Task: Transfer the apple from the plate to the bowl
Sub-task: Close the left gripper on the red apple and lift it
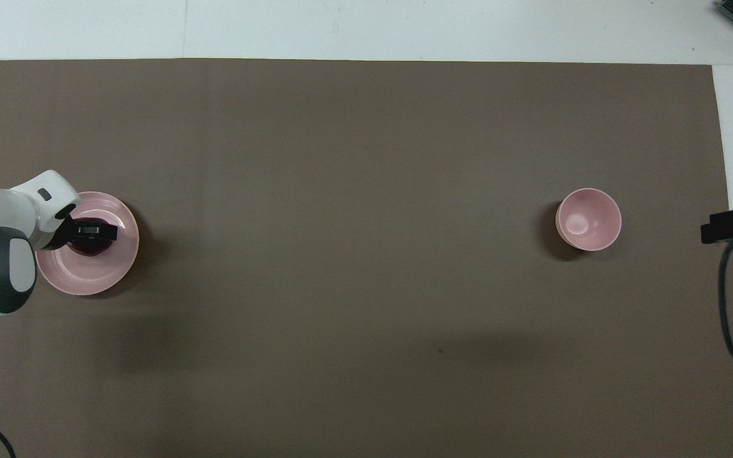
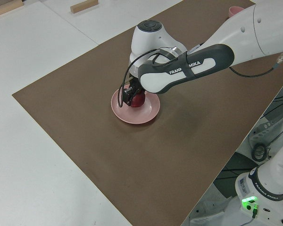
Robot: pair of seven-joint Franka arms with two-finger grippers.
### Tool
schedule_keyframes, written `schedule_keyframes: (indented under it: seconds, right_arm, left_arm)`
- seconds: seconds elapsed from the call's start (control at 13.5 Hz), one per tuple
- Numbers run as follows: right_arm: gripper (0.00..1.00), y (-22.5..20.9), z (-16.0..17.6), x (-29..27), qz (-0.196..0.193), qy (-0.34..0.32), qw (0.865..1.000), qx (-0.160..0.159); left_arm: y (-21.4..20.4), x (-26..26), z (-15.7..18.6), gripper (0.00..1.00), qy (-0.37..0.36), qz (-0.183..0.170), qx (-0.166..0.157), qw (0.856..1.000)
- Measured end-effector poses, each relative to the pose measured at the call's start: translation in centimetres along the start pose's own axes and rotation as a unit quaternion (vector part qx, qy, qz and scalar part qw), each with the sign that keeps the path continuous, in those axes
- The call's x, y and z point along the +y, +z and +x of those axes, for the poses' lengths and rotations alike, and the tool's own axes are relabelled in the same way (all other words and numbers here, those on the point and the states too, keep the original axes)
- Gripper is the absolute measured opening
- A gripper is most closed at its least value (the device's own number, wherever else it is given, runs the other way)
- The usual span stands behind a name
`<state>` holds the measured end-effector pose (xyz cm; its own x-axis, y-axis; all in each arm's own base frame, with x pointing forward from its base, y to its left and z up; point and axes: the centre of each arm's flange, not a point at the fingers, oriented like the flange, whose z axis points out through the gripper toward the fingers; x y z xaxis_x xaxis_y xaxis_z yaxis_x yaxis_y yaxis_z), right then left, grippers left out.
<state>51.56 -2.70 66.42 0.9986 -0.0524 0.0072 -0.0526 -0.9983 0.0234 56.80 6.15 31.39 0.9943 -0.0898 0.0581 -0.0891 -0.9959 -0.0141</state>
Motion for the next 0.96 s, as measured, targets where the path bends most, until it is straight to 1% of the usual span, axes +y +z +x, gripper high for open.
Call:
schedule_keyframes:
  seconds: [0.15, 0.37, 0.52, 0.74, 0.96]
  right_arm:
    - [1.0, 0.0, 0.0, 0.0, 0.002, 0.0, 1.0, -0.001]
    - [1.0, 0.0, 0.0, -0.1, 0.029, 0.003, 1.0, -0.002]
    - [1.0, 0.1, 0.0, 0.0, 0.03, 0.004, 1.0, -0.002]
    - [1.0, 0.4, 0.1, 0.1, 0.026, 0.004, 1.0, -0.001]
    - [1.0, 1.8, 0.2, 0.0, 0.024, 0.004, 1.0, -0.01]
  left_arm:
    - [0.0, 0.0, 0.0, 0.81, -0.001, -0.001, 0.0, 1.0]
    - [-0.6, 0.1, 0.4, 0.81, -0.002, -0.004, -0.002, 1.0]
    - [-2.2, 0.0, 1.4, 0.8, -0.001, -0.007, -0.012, 1.0]
    - [-6.0, -0.2, 3.1, 0.79, -0.005, -0.018, -0.031, 0.999]
    - [-8.8, 0.1, 3.9, 0.79, -0.008, -0.033, -0.055, 0.998]
